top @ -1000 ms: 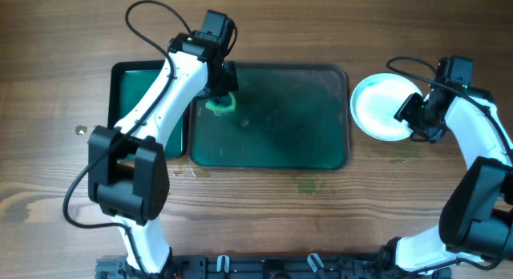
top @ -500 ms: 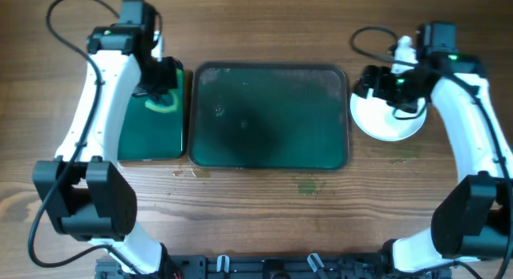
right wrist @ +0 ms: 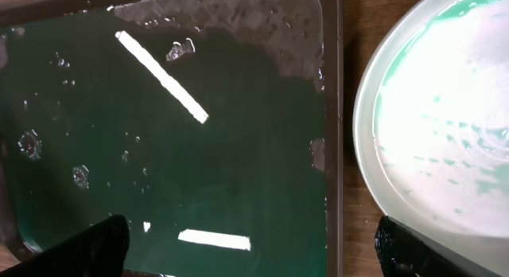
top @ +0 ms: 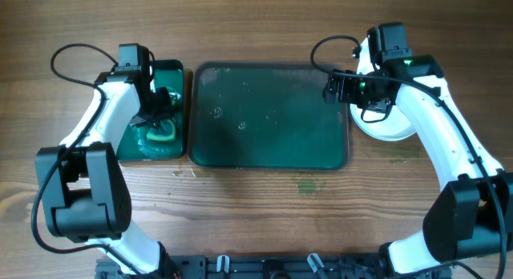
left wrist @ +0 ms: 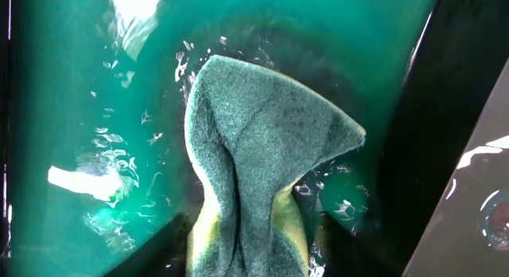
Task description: Clean dirty plates on tray and stack at the side
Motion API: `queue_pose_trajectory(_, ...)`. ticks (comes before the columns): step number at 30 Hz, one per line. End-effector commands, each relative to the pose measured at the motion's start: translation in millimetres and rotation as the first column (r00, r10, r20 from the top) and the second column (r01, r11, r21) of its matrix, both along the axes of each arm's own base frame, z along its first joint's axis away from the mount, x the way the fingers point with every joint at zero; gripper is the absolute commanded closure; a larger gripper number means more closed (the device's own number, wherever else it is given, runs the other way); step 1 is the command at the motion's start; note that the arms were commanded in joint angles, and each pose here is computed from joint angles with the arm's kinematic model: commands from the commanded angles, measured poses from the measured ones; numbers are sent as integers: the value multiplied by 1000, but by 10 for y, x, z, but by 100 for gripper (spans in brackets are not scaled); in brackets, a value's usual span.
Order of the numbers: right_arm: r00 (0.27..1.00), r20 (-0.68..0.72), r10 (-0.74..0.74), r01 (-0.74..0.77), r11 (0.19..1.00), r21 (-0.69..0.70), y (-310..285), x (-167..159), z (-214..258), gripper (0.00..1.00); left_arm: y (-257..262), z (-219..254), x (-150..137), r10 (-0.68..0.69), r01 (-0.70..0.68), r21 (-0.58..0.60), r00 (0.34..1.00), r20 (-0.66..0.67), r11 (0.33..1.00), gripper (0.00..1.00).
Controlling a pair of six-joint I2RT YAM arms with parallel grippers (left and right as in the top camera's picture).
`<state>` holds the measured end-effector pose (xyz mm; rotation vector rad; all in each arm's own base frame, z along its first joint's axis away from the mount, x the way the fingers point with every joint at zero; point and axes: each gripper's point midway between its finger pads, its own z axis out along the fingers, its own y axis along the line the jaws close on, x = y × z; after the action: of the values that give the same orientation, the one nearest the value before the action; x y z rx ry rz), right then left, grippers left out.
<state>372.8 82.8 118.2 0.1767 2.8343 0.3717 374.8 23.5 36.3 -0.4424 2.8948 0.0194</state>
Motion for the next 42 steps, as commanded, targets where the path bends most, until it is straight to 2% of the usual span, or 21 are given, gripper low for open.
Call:
queue_pose_trajectory(1,1000,-5,-4,4,1000,-19,-24,-44,9,0,17,93,17,11,-11,-1,1000,16,1000,37)
queue_pose_trajectory(3,1000,-21,-3,2,1000,-22,-33,-100,30,0,15,323,34,10,-10,-2,1000,29,1000,28)
queue_pose_trajectory(7,999,32,44,-43,999,-32,-41,-136,291,1,12,1085,36,9,-9,2,993,121,1000,25)
queue_pose_trajectory(9,994,82,66,-63,997,-37,-45,-161,540,0,11,1481,19,8,-9,6,978,209,1000,15)
queue_pose_trajectory(11,988,138,70,-66,997,-37,-59,-202,851,0,9,1754,-35,7,-10,9,959,283,1000,0)
queue_pose_trajectory(14,942,328,68,-63,998,-25,-75,-327,1737,0,2,2134,-171,5,-11,13,923,385,1000,0)
queue_pose_trajectory(15,899,434,61,-60,998,-17,-89,-437,2160,0,1,2223,-208,5,-12,14,912,409,1000,0)
queue_pose_trajectory(21,742,669,27,-62,998,28,-149,-1085,3021,0,0,2256,-222,5,-12,15,908,418,1000,0)
queue_pose_trajectory(26,664,748,18,-66,997,34,-203,-1493,3279,0,0,2257,-223,5,-12,15,908,418,1000,0)
queue_pose_trajectory(29,642,766,15,-67,997,36,-216,-1590,3338,0,0,2257,-223,5,-12,15,908,418,1000,0)
queue_pose_trajectory(37,660,751,18,-64,997,33,-213,-1533,3270,1,0,2257,-223,5,-12,15,908,418,1000,0)
queue_pose_trajectory(42,673,740,20,-61,998,29,-230,-1623,3030,0,0,2257,-223,5,-12,15,908,418,1000,0)
